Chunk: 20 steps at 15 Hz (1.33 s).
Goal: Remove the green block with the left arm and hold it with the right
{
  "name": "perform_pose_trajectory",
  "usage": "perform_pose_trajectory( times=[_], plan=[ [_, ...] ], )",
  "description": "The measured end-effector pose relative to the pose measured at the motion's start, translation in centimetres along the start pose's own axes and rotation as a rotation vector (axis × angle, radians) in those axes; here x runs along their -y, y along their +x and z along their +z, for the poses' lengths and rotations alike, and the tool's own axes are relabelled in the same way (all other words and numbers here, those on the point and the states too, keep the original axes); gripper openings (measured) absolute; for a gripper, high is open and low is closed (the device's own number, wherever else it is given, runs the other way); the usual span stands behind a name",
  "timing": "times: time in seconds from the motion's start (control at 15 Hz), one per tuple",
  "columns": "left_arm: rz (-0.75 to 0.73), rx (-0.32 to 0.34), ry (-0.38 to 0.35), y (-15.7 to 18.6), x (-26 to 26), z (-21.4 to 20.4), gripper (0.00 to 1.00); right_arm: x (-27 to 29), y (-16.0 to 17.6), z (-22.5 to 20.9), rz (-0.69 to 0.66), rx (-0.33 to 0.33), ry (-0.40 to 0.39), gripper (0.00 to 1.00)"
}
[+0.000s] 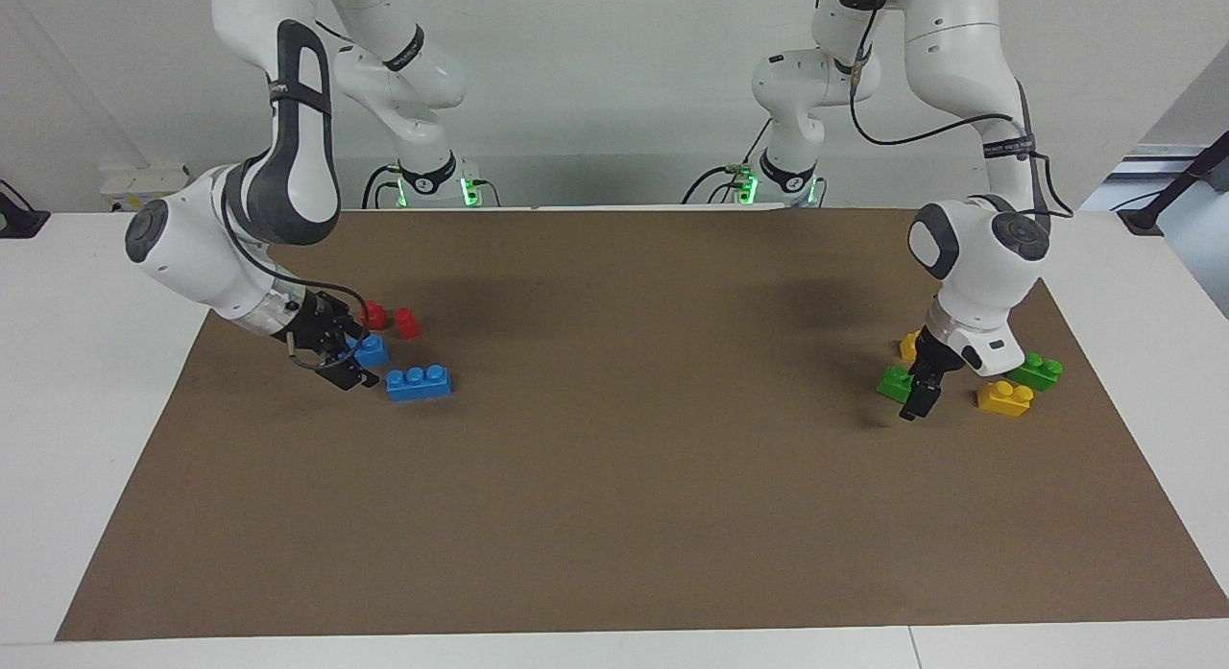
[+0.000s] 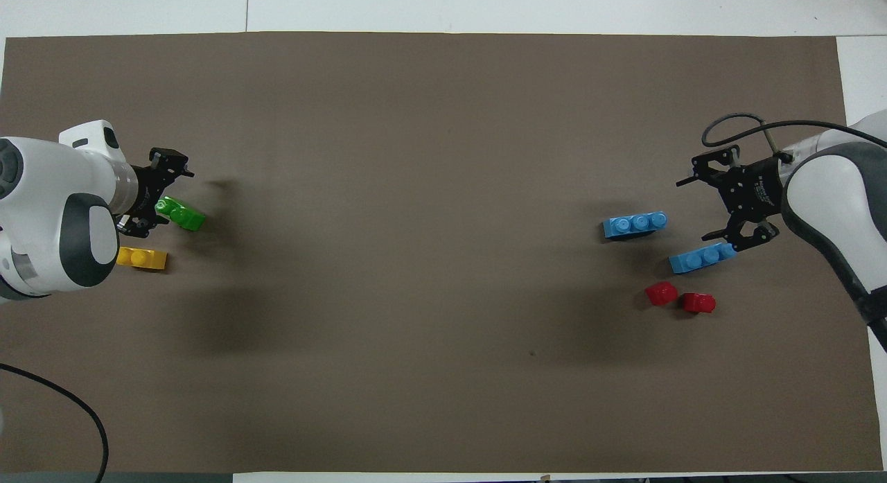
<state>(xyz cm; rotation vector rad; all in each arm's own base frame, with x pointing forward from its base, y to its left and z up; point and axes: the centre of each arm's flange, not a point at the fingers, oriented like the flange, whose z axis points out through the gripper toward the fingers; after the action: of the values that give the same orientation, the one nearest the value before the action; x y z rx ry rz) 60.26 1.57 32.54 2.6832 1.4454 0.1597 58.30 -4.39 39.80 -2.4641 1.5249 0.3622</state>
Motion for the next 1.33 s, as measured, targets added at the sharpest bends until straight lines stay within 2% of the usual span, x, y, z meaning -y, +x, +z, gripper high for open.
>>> perform_pose_trajectory(
  times=[0.27, 0.47, 0.67, 0.8, 1.07, 1.33],
  plan=[
    [-0.001, 0.003, 0.004, 0.0, 0.1, 0.3, 1.0, 0.6, -3.2, -6.0, -0.283, -0.03, -0.074, 1.0],
    [-0.001, 0.004, 0.005, 0.0, 0.1, 0.3, 1.0, 0.0, -4.8, -10.7, -0.513, -0.079, -0.125, 1.0],
    [0.007, 0.007, 0.012, 0.2, 0.2, 0.3, 1.0, -1.3, -6.6, -14.1, -0.807, -0.111, -0.174, 1.0],
    [0.027, 0.014, 0.02, 0.3, 0.2, 0.0, 1.0, -2.1, -7.5, -15.6, -0.948, -0.128, -0.194, 1.0],
    [0.072, 0.025, 0.031, 0.3, 0.0, -2.1, 1.0, -2.8, -9.4, -17.6, -1.032, -0.1, -0.216, 1.0],
    [0.163, 0.064, 0.069, 0.5, -0.6, -6.5, 1.0, -2.0, -11.4, -17.8, -1.072, -0.105, -0.221, 1.0]
  ],
)
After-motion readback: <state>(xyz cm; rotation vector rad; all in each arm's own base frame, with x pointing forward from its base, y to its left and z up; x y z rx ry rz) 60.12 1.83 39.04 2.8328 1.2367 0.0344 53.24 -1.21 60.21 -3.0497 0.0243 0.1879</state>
